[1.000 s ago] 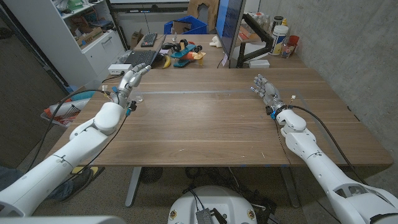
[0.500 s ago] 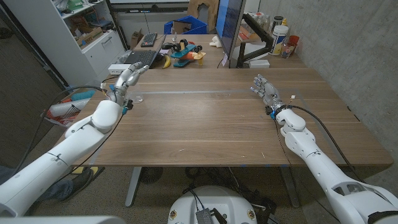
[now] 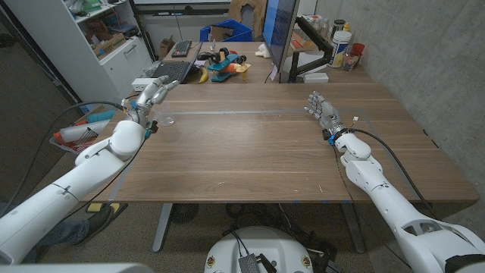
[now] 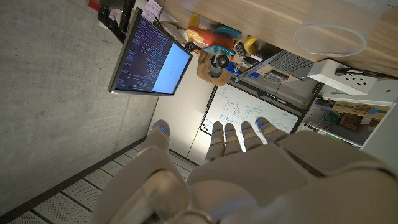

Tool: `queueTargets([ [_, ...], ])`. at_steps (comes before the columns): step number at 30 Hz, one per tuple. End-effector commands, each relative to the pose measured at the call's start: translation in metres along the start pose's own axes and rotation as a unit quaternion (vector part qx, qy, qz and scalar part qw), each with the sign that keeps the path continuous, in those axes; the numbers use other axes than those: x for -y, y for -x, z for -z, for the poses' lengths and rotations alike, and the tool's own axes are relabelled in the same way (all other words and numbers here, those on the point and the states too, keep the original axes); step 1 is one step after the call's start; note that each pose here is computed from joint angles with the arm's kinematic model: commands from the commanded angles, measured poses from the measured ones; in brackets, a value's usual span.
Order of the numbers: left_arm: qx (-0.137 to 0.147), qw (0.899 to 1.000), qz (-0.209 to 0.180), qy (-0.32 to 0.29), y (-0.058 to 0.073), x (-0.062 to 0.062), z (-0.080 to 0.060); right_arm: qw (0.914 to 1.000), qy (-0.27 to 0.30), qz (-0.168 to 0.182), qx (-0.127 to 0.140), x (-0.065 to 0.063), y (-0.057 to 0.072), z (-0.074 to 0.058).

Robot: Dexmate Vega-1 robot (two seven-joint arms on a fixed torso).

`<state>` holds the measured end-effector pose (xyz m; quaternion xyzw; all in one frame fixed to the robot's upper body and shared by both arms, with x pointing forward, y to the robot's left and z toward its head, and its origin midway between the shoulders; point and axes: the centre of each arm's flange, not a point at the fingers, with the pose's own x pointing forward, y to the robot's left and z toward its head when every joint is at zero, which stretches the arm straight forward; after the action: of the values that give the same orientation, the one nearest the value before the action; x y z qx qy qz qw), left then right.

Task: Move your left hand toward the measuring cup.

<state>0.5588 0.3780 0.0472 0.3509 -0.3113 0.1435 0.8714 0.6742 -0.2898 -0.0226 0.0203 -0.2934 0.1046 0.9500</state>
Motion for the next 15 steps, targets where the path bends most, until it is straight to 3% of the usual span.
queueTargets([
  [1,-0.014,0.999,-0.004,-0.031,-0.0006,-0.0061,0.0021,1.0,-0.002,-0.002,0.004,-0.0007,0.0001,-0.0004],
  [15,-0.04,0.997,-0.011,-0.063,0.0007,-0.011,0.0089,0.9999,0.003,-0.008,0.006,-0.0029,-0.004,-0.0041],
])
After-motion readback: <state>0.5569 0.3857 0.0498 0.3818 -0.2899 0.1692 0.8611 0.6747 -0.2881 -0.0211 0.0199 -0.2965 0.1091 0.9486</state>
